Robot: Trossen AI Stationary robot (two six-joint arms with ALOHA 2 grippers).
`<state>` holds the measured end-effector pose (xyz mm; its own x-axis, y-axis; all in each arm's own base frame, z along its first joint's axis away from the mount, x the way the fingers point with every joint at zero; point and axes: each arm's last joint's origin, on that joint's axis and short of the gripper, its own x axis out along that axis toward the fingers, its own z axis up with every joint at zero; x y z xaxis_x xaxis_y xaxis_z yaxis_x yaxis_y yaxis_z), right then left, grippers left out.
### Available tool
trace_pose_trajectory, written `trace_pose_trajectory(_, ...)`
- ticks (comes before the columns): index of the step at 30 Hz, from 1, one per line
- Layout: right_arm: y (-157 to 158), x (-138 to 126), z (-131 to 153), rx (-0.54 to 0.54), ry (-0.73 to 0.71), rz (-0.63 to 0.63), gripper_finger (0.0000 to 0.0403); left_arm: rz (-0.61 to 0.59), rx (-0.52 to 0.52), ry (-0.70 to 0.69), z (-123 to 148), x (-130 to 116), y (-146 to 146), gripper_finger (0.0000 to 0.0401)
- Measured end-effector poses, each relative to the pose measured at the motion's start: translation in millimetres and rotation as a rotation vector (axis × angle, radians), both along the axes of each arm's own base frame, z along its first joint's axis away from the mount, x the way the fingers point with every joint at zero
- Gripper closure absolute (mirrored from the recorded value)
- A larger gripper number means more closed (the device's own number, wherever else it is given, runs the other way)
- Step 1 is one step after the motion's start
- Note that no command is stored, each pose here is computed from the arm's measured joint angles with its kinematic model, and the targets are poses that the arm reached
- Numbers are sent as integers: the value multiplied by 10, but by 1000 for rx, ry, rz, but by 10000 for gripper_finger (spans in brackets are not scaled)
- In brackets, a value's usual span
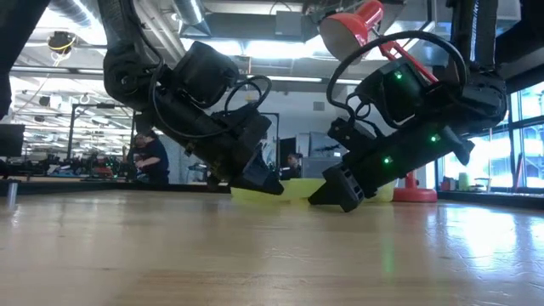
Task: Pick & place school supplies into a supply box
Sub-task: Close the yellow supply box
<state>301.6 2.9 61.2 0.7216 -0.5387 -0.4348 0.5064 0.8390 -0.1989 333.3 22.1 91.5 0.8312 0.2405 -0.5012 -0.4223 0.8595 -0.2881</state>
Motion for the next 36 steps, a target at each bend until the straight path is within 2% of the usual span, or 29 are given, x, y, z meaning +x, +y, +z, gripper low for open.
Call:
trace_pose_trajectory(16,-4,63,128,-80,-101,17,299,-78,-1,-12,77,-2,-254,398)
trace_pose_trajectory(19,-11,67,152,-101,-118,-10,299,-93,1,-22,94,1,-315,400)
trace_pose_trajectory(27,-16,68,162,-107,-129,-33,299,-75,7,7,79,-24,-415,399)
trace_pose_trajectory(34,231,75,178,-42,-126,158,299,-14,29,51,40,-55,-414,398)
trace_pose_trajectory(36,262,61,153,-18,-111,160,299,-12,30,61,32,-61,-413,399)
